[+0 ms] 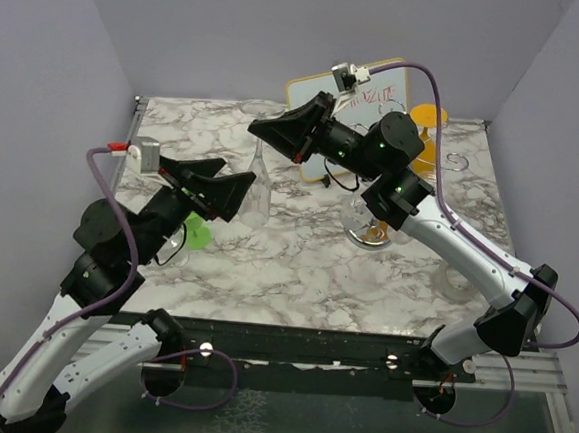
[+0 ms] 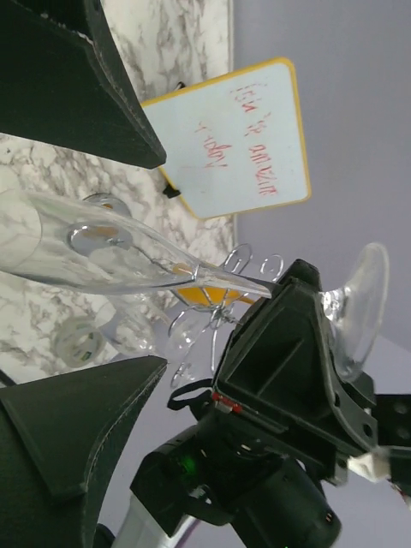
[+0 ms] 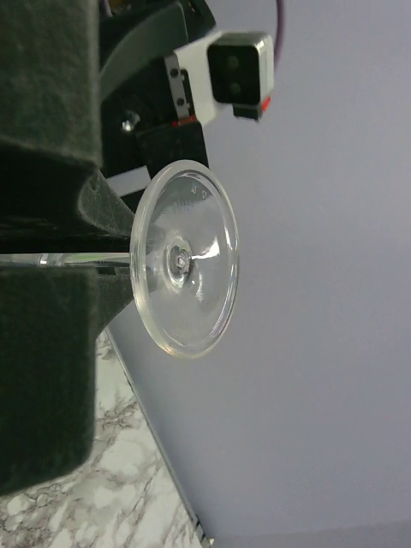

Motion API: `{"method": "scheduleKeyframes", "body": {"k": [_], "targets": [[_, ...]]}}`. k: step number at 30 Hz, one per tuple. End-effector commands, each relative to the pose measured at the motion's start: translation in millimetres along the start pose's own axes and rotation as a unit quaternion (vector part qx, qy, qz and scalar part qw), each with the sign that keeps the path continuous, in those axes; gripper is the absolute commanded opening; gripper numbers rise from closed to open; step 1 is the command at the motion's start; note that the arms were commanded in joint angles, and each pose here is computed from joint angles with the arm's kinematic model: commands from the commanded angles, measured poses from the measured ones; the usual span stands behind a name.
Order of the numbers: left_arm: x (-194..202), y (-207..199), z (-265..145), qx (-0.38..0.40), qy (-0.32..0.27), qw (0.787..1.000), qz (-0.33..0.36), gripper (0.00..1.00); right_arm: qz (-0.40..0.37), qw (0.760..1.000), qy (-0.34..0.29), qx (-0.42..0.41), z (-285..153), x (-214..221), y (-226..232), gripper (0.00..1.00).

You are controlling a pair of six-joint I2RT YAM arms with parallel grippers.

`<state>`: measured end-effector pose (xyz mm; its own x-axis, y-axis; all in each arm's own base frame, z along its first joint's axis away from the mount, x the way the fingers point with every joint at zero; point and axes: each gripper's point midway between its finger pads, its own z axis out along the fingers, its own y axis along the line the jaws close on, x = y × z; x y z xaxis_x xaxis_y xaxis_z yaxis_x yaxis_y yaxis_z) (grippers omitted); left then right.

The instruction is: Place the wine glass upside down on the wine glass rack

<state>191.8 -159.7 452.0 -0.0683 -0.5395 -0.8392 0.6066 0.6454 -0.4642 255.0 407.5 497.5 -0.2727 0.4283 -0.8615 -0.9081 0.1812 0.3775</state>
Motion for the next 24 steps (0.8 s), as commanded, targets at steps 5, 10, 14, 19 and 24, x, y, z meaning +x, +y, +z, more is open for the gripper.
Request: {"method": "scheduleKeyframes", "body": {"k": [5, 10, 14, 19, 24], "targets": [[22.0, -29.4, 20.1, 0.078, 0.056, 0.995, -0.027, 0.66, -0.06, 0.989, 0.028, -0.135, -19.1, 4.0, 53.4, 0.01], [26.3, -33.2, 21.8, 0.096, 0.055, 0.994, -0.026, 0.48, -0.076, 0.982, 0.038, -0.166, -28.8, 12.2, 62.7, 0.01], [33.2, -38.2, 21.7, 0.12, 0.061, 0.991, -0.021, 0.46, -0.084, 0.979, 0.041, -0.182, -34.0, 14.2, 68.0, 0.01], [46.1, -39.7, 24.5, 0.139, 0.077, 0.987, -0.007, 0.45, -0.075, 0.978, 0.037, -0.191, -36.4, 14.7, 71.3, 0.01], [65.4, -47.0, 22.7, 0.184, 0.105, 0.977, 0.014, 0.4, -0.066, 0.974, 0.038, -0.212, -39.6, 17.5, 77.9, 0.01]]}}
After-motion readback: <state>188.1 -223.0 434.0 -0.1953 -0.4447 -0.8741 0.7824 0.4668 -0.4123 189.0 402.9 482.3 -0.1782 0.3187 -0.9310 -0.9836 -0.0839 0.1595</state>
